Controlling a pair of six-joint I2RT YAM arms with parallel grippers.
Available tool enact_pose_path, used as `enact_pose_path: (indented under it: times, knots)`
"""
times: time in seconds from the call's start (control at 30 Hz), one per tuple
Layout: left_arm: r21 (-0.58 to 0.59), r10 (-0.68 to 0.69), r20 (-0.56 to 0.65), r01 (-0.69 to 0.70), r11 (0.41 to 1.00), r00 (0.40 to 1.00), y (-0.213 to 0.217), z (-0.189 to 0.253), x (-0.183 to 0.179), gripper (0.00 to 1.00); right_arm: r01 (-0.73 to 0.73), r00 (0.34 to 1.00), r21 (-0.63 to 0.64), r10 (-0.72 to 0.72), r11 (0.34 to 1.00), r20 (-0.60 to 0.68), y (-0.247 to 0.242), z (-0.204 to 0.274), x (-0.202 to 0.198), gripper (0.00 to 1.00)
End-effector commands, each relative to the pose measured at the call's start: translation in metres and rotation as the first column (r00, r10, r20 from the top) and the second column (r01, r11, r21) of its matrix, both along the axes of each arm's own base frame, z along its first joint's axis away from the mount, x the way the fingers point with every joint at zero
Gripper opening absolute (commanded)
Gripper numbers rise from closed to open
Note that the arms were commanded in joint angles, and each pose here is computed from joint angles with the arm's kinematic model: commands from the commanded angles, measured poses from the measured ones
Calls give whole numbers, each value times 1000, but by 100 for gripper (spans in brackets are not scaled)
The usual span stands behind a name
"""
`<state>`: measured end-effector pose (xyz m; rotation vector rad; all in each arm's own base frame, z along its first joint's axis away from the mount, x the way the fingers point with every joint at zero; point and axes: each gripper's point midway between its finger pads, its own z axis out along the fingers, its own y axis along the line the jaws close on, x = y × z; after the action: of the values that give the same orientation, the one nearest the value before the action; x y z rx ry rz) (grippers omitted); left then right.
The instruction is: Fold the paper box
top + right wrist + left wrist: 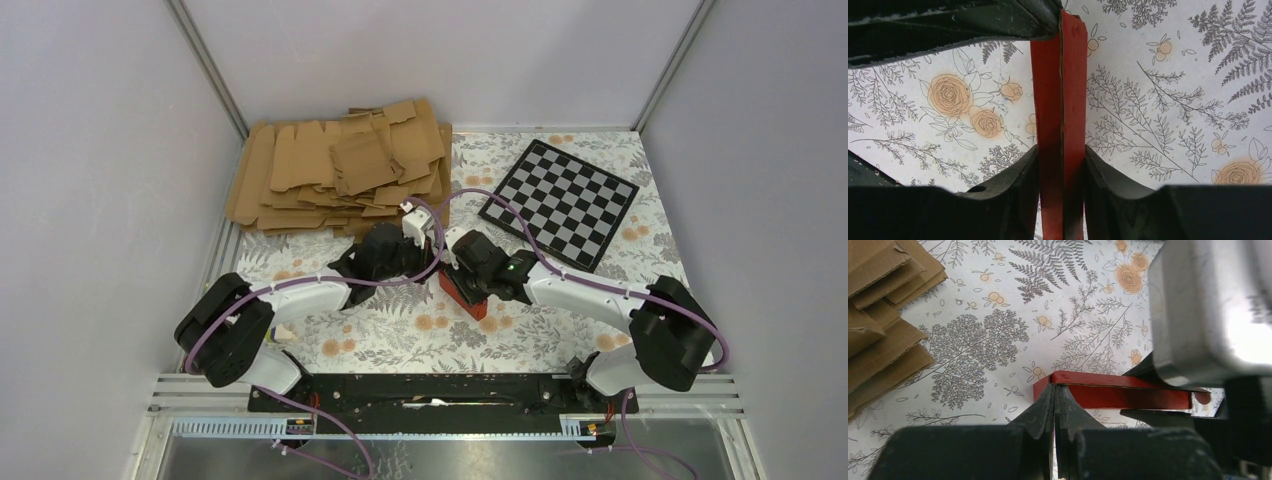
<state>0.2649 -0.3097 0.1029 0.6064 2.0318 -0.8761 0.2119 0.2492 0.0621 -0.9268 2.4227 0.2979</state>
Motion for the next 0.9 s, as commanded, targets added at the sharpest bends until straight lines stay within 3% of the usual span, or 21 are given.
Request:
enact_pose_path:
  times: [0.0,0.17,0.33,0.57,0.7,0.87]
  knots:
    - [88,46,40,-50,995,998,16,-6,7,0,-3,999,9,2,1000,42,-4,13,2,38]
    - [107,50,46,-55,993,998,19,-7,8,0,4,999,13,-4,1000,42,-5,14,1,34]
    - [100,45,52,-50,994,998,19,-4,5,0,26,999,3,-26,1000,43,-7,12,3,60]
    - [136,68,78,-78,988,995,14,-2,-1,0,121,992,22,-121,992,36,-14,20,2,86]
    - [134,82,79,-92,987,994,8,3,-2,0,197,980,49,-198,979,19,-22,28,-4,93]
    - [214,135,111,-156,964,985,4,-3,-3,0,295,955,109,-290,949,-60,-27,33,-20,96]
